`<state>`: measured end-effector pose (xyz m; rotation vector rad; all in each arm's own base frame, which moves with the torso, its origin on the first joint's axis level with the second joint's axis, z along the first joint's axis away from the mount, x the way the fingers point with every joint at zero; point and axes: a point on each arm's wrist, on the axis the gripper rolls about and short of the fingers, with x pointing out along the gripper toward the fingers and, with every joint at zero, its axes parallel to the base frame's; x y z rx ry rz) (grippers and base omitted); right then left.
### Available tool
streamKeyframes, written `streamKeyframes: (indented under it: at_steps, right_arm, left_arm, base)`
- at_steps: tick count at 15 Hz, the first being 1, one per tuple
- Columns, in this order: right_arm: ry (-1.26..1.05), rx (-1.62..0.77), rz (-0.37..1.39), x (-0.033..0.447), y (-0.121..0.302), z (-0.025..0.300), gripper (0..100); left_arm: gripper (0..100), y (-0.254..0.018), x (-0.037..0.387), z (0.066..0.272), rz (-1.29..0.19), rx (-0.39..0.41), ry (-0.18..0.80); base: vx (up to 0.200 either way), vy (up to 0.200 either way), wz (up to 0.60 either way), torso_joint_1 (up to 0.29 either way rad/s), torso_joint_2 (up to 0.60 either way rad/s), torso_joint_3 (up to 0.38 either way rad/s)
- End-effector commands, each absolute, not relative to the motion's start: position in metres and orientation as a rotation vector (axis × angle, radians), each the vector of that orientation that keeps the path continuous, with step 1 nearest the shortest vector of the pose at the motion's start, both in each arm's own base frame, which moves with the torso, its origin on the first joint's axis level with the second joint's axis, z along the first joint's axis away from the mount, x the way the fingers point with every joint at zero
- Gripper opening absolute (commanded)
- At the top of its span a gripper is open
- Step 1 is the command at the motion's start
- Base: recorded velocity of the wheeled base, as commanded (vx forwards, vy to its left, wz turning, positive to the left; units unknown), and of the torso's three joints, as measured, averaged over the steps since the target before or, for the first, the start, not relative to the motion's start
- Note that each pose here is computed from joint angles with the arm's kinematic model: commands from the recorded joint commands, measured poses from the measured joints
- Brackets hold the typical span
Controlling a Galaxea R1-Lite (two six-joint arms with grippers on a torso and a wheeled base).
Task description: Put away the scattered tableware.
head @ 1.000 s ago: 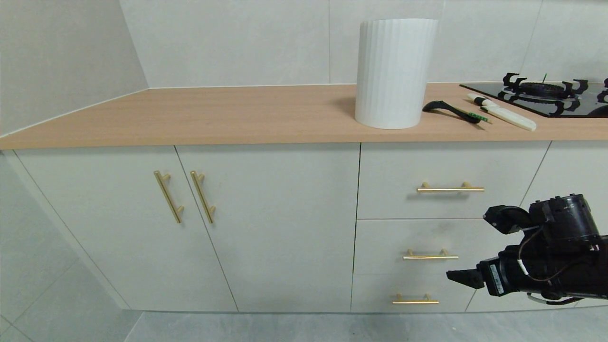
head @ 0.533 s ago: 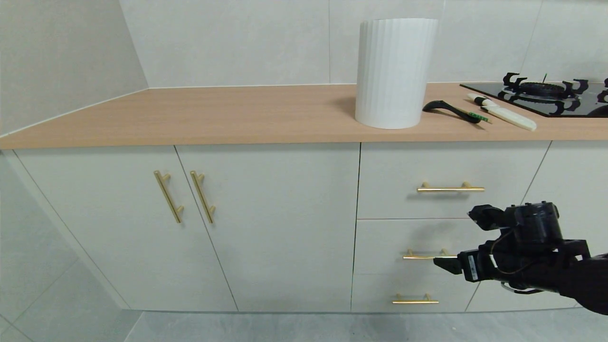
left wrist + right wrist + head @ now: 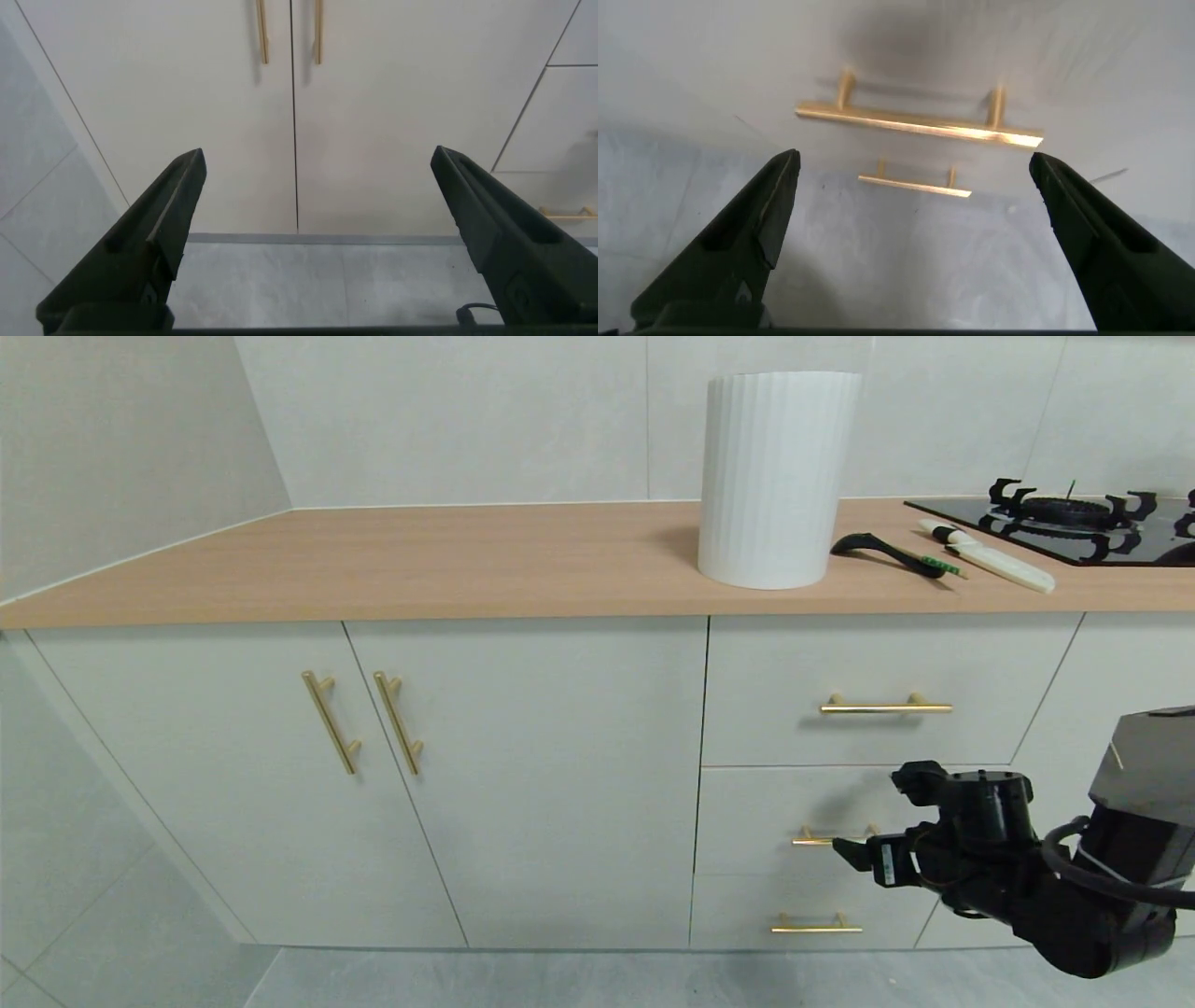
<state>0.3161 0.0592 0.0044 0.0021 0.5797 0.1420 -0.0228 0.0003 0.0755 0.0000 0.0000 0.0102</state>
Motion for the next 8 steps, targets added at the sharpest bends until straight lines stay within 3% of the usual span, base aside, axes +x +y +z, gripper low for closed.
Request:
streamKeyframes:
  at_steps: [1, 8]
  right_arm:
    - [0.618, 0.009, 0.113, 0.323, 0.060, -0.015, 100]
    - [0.523, 0.018, 0.021, 0.348, 0.054, -0.022, 100]
  left_arm:
    - [100, 0.000, -0.023, 0.076, 0.011, 0.000, 0.002]
    - [100, 0.000, -0.023, 0.076, 0.011, 0.000, 0.002]
  base:
    - [0.000, 0.000, 0.00, 0.000, 0.00, 0.000]
    - [0.000, 0.000, 0.00, 0.000, 0.00, 0.000]
